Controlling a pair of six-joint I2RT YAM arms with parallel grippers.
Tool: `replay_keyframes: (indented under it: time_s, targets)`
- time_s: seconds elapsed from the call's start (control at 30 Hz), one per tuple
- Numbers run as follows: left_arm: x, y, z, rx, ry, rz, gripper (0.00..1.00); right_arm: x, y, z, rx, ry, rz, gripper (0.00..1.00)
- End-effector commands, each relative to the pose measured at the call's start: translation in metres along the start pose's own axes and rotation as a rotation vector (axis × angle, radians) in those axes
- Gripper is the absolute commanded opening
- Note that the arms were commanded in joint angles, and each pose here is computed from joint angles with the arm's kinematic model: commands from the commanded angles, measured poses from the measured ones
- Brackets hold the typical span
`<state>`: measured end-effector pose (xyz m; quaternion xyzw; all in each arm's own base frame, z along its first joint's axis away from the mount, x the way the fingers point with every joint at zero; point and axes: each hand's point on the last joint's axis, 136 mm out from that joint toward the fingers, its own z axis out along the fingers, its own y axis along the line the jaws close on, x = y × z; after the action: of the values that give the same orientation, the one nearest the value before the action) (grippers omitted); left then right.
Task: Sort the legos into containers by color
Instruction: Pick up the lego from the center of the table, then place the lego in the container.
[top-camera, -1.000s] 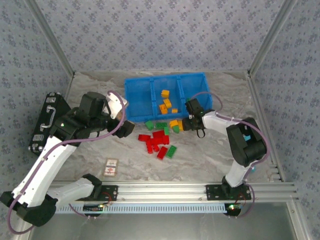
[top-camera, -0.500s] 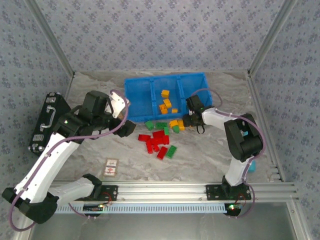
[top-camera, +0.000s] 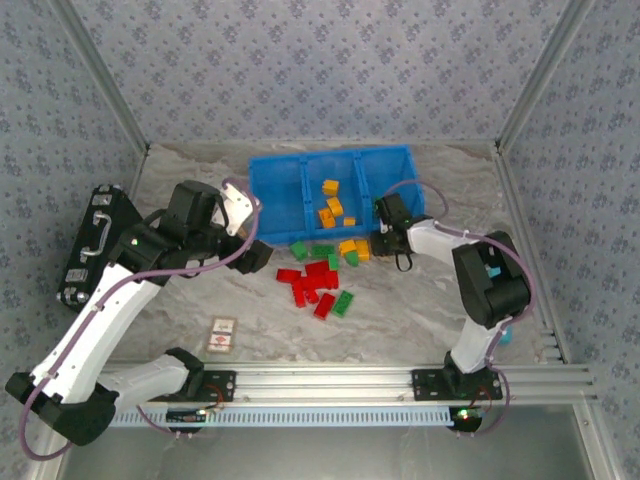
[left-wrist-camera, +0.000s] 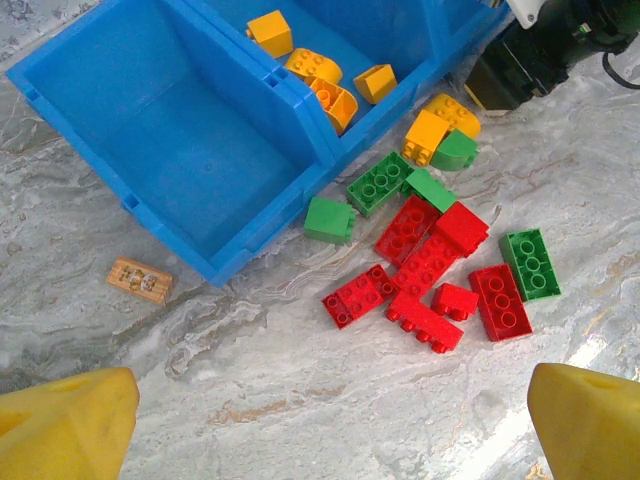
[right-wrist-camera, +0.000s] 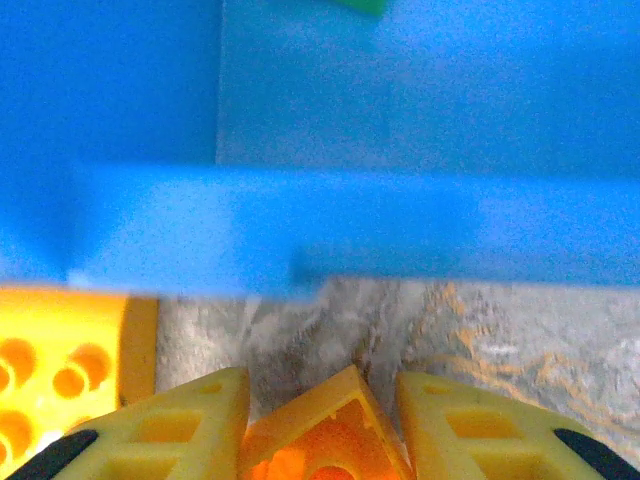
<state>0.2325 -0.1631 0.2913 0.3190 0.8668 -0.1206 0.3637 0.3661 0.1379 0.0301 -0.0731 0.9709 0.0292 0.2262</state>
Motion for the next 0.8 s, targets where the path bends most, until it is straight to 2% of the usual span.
replay_keyframes:
  time_s: [0.0,0.2,0.33,0.47,0.63,0.77]
  targets:
    - [-0.011,-0.002,-0.012,0.010,-0.056,0.010,1.00,0.022,-0.002,-0.015,0.007,0.054,0.014,0.34]
    - [-0.010,-0.003,-0.013,0.013,-0.076,0.024,1.00,0.001,0.014,-0.060,-0.016,-0.033,-0.003,0.34]
    - [-0.011,-0.002,-0.016,0.005,-0.090,0.031,1.00,-0.037,0.042,-0.081,-0.069,-0.121,-0.036,0.35]
    - [-0.013,-0.001,-0.024,-0.009,-0.129,0.036,1.00,-0.083,0.069,-0.082,-0.105,-0.211,-0.063,0.37]
    - [-0.013,0.000,-0.026,-0.013,-0.127,0.033,1.00,-0.139,0.092,-0.063,-0.136,-0.291,-0.074,0.36]
    - [-0.014,0.000,-0.029,-0.010,-0.138,0.031,1.00,-0.170,0.099,-0.047,-0.152,-0.317,-0.063,0.36]
